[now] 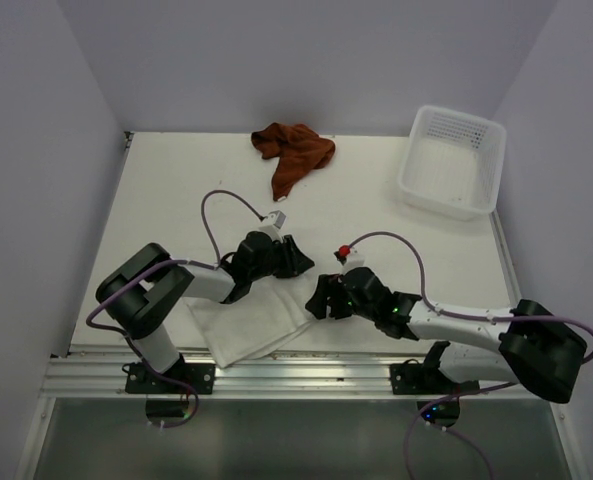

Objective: Roll the towels
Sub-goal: Roll the towel

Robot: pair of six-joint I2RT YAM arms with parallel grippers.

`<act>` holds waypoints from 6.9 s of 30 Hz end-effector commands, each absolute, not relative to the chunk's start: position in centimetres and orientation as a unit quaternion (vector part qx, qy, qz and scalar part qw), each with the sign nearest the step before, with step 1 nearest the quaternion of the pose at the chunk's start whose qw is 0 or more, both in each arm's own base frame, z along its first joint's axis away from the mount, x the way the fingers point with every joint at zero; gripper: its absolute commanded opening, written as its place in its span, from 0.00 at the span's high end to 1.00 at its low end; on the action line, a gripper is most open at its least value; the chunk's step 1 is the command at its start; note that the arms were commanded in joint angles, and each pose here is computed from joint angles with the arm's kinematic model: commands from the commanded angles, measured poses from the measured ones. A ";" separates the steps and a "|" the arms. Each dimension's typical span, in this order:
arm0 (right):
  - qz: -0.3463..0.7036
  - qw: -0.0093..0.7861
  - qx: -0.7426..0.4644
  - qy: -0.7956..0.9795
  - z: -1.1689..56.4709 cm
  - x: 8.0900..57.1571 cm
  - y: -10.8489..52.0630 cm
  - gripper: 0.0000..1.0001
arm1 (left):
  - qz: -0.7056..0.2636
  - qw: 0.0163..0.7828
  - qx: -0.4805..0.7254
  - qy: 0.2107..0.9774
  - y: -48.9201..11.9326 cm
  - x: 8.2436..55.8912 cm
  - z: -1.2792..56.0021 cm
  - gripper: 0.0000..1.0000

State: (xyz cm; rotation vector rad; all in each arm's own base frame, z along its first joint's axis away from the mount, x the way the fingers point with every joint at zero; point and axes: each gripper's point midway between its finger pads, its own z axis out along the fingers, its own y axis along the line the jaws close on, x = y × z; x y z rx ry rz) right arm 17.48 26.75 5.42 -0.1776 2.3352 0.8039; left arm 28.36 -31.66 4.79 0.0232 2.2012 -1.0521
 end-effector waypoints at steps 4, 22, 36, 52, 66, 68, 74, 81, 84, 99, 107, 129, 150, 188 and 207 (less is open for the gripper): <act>0.353 0.305 -0.061 0.883 4.6 17.4 28.4 0.39 | -0.351 0.313 0.007 0.883 -29.5 26.7 1.8 0.59; 0.330 0.264 -0.105 0.900 1.3 16.6 28.2 1.00 | -0.344 0.354 0.011 0.870 -29.0 30.0 5.8 0.57; 0.124 0.404 -0.118 0.898 5.6 21.3 21.6 1.00 | -0.360 0.401 0.016 0.842 -30.2 34.0 12.6 0.51; -0.136 0.436 -0.267 0.849 6.4 19.8 23.2 1.00 | -0.388 0.405 0.021 0.828 -30.7 33.5 15.1 0.51; -0.288 0.456 -0.354 0.764 7.5 17.3 28.0 1.00 | -0.401 0.370 0.019 0.838 -31.7 30.7 11.9 0.51; -0.294 0.454 -0.361 0.760 7.0 17.0 28.7 1.00 | -0.400 0.364 0.016 0.841 -31.5 30.3 10.8 0.51; -0.284 0.447 -0.368 0.764 6.5 16.6 29.1 1.00 | -0.387 0.341 0.008 0.857 -30.6 28.9 7.6 0.51; -0.282 0.442 -0.371 0.767 6.3 16.5 29.2 0.92 | -0.376 0.334 0.000 0.864 -29.9 28.2 5.2 0.52; -0.270 0.444 -0.365 0.773 6.5 16.4 29.3 0.81 | -0.365 0.330 -0.002 0.870 -29.4 28.0 4.1 0.52; -0.094 0.461 -0.292 0.832 10.7 15.8 30.3 0.36 | -0.353 0.327 -0.018 0.876 -28.7 27.2 1.4 0.53; 0.088 0.450 -0.198 0.866 13.5 16.2 28.8 0.32 | -0.345 0.326 -0.022 0.880 -28.1 26.7 1.0 0.53; 0.379 0.303 -0.065 0.872 7.6 18.1 28.8 0.27 | -0.340 0.324 -0.024 0.882 -27.2 25.5 0.6 0.54; 0.349 0.248 -0.135 0.894 4.0 17.1 27.8 0.84 | -0.340 0.325 -0.020 0.882 -27.2 25.6 1.2 0.53; -0.125 0.482 -0.223 0.838 6.9 22.0 22.0 1.00 | -0.374 0.393 0.034 0.839 -32.4 32.7 12.8 0.46; -0.294 0.493 -0.332 0.749 7.5 19.4 26.0 1.00 | -0.412 0.349 0.023 0.841 -33.6 29.4 9.8 0.46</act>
